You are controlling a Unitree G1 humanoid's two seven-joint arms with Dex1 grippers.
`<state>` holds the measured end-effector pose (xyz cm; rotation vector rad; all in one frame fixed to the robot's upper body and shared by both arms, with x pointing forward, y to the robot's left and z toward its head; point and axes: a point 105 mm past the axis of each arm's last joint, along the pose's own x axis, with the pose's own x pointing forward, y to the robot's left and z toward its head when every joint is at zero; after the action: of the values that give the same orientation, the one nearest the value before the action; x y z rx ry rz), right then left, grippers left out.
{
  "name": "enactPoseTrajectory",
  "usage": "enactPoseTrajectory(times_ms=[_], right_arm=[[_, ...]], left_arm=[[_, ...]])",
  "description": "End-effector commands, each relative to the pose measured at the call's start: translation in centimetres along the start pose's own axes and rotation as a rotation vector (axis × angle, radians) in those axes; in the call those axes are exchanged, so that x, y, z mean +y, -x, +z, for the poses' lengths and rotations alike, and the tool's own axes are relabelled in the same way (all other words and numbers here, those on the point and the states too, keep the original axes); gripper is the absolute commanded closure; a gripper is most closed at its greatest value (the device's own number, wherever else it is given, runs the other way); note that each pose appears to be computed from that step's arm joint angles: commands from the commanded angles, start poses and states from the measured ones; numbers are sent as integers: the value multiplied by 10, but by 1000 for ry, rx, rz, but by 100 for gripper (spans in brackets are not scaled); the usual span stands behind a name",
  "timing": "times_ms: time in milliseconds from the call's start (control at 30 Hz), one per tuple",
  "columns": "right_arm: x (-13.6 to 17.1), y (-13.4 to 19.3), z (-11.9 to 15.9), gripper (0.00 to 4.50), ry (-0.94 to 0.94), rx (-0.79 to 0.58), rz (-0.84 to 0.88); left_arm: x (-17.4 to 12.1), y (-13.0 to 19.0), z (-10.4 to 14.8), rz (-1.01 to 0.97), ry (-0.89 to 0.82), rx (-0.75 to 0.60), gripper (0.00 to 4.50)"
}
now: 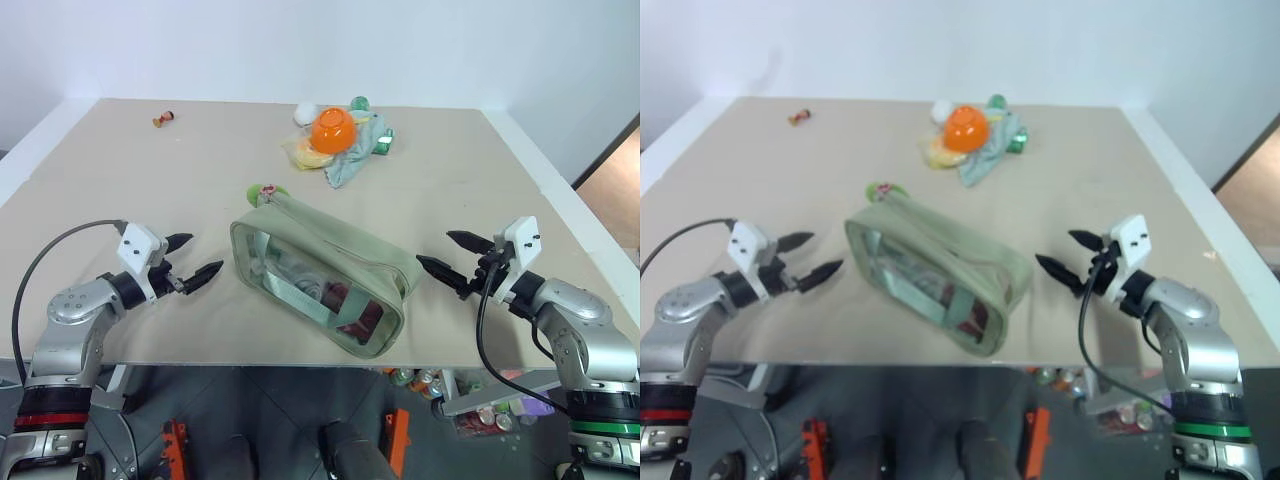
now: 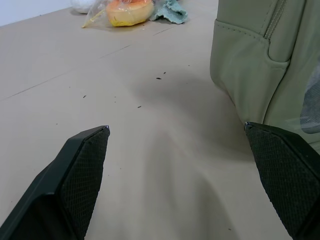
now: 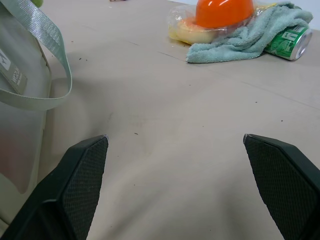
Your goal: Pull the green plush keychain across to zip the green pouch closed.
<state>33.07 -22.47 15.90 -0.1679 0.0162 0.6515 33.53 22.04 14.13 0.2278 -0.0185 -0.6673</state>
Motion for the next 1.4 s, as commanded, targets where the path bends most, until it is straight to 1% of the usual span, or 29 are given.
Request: enactPoseTrajectory(times_ms=[33, 167, 300, 600, 733, 867, 1000, 1200, 1233, 1267, 1333, 1400], right_arm=[[-10, 4, 19, 0, 43, -49, -34], [-14, 6, 24, 0, 61, -57, -60], [-14, 7, 24, 0, 46, -44, -57], [-16, 11, 23, 0, 43, -31, -76], [-17, 11, 23, 0, 42, -33, -89], [-17, 12, 22, 0, 42, -30, -96], [-17, 12, 22, 0, 38, -32, -99], [-20, 7, 27, 0, 32, -43, -103], [-20, 6, 27, 0, 6, -41, -106], [-16, 3, 32, 0, -30, -57, -85], [-4, -1, 42, 0, -40, -66, -18], [3, -2, 60, 0, -29, -91, 24]], left_arm=[[0, -4, 19, -22, -34, -54, 3], [-1, -8, 23, -43, 16, -85, 3], [6, -9, 27, -30, 51, -114, 3], [9, -9, 28, -30, 35, -125, 3], [7, -5, 38, -47, 14, -164, 3], [5, 4, 59, -113, -2, -200, 3], [-6, 8, 64, -205, -20, -170, 3], [-29, 5, 81, -358, -22, -172, 3], [-31, 4, 83, -376, -17, -171, 3], [-34, 3, 85, -398, -10, -167, 3], [-39, 2, 87, -431, -10, -160, 3], [-42, 2, 88, -449, -3, -155, 3]])
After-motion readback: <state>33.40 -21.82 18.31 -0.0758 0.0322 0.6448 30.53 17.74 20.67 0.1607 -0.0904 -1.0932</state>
